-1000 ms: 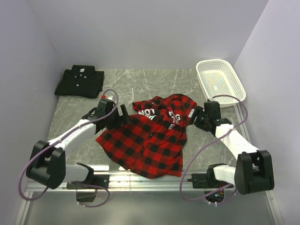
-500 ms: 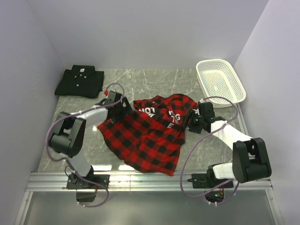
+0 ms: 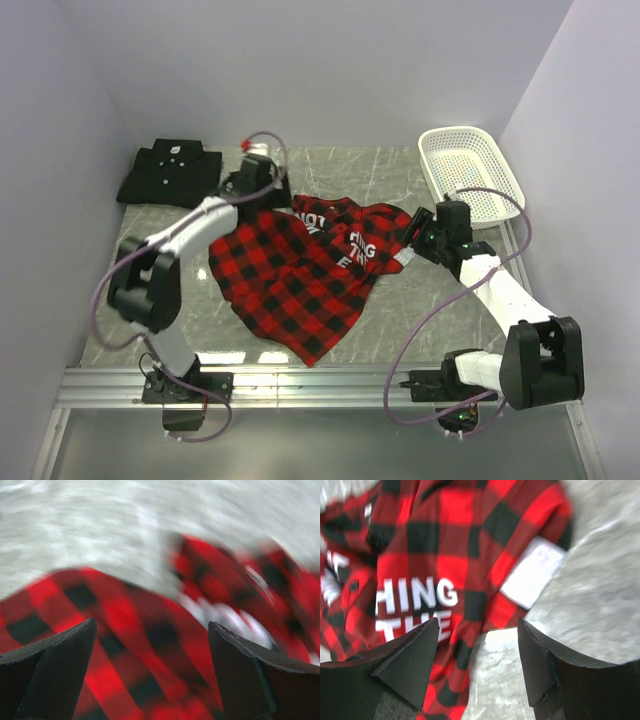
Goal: Fold and stack the long sleeve shirts
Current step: Flatten the shirt out
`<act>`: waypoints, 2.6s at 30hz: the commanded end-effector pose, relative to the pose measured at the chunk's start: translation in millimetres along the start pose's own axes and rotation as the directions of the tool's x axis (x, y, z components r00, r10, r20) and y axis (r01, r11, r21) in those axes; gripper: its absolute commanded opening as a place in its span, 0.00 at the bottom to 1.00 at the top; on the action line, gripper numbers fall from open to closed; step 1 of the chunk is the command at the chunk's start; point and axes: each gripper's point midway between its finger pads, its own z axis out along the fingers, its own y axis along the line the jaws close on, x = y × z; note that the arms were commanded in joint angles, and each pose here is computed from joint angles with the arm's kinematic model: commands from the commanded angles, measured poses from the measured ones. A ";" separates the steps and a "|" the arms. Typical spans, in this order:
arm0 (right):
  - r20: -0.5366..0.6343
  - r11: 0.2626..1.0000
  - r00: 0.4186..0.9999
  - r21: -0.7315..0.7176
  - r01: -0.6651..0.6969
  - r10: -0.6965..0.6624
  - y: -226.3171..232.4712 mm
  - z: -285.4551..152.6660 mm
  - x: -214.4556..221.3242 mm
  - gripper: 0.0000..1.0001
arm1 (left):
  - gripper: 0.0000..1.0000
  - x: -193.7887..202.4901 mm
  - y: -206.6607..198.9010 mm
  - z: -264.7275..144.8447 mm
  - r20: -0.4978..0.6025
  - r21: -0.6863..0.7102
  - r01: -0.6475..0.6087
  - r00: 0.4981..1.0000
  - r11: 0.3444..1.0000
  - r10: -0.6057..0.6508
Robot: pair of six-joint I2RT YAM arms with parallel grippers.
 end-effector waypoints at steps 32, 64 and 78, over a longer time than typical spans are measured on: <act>0.104 0.985 0.982 0.057 -0.165 0.158 -30.7 8.5 -23.4 0.75 | 0.71 335.5 -114.9 -176.1 -0.251 0.603 -0.649 0.398 0.464 0.883; -0.054 0.968 0.977 0.163 -0.193 0.204 -43.5 88.7 0.1 0.58 | 0.00 266.7 -130.9 -209.5 -0.157 0.605 -0.572 0.596 0.553 0.788; -0.018 0.983 0.993 0.148 -0.112 0.116 -27.0 76.0 -28.7 0.00 | 0.00 213.5 -120.3 -217.9 -0.114 0.577 -0.517 0.716 0.632 0.689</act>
